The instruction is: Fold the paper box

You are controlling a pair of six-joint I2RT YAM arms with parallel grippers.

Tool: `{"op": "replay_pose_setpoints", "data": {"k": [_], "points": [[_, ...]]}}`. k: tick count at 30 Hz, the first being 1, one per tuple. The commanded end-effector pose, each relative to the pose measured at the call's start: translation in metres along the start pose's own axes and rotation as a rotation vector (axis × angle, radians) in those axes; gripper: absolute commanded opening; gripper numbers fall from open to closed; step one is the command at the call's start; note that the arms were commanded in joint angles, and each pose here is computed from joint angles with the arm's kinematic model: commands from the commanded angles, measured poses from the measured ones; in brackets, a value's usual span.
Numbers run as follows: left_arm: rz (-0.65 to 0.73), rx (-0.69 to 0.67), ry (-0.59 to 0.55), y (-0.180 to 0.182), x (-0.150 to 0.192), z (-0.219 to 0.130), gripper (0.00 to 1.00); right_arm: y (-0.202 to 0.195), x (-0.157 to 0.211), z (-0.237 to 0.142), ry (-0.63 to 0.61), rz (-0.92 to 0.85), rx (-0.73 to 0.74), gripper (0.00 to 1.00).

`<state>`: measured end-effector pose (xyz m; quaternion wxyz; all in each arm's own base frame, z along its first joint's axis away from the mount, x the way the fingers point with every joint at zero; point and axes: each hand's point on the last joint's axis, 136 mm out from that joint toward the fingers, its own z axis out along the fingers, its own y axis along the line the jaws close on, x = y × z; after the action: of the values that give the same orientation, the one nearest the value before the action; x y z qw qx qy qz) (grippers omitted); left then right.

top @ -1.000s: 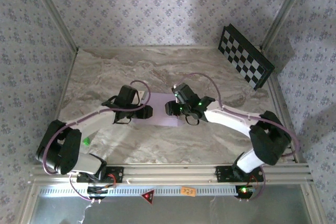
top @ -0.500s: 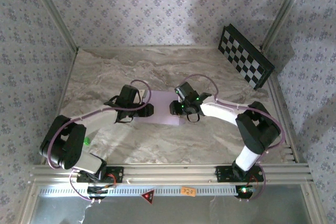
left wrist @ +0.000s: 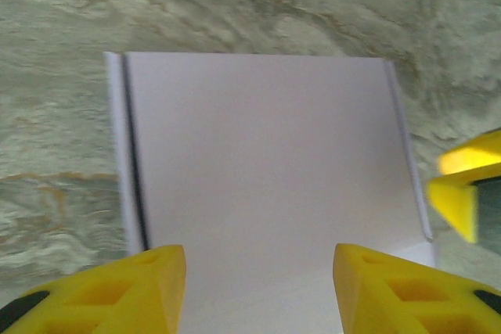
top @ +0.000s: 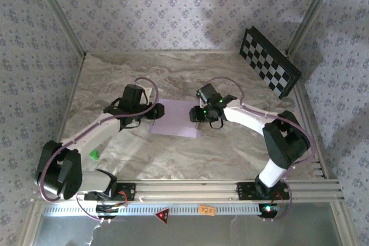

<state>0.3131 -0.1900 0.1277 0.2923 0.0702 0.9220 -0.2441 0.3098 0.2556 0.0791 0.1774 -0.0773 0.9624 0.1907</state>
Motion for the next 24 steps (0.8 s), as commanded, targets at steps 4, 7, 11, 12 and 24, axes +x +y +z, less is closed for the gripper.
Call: {"op": "replay_pose_setpoints", "data": {"k": [4,7,11,12,24], "points": [[0.005,-0.051,0.124,0.027,0.02,0.021,0.53,-0.013,-0.002,0.006,0.07,0.017,-0.002,0.51],[-0.004,-0.015,0.165,0.026,0.024,0.033,0.52,-0.016,-0.001,0.015,0.095,0.031,-0.017,0.5],[-0.02,0.032,0.187,0.021,0.026,0.047,0.43,-0.014,-0.003,0.025,0.106,0.044,-0.053,0.47],[-0.027,0.043,0.19,0.02,0.026,0.049,0.41,-0.013,-0.003,0.028,0.108,0.043,-0.059,0.46],[-0.068,0.189,0.211,-0.009,0.045,0.055,0.26,-0.004,0.002,0.035,0.132,0.032,-0.114,0.29]]}}
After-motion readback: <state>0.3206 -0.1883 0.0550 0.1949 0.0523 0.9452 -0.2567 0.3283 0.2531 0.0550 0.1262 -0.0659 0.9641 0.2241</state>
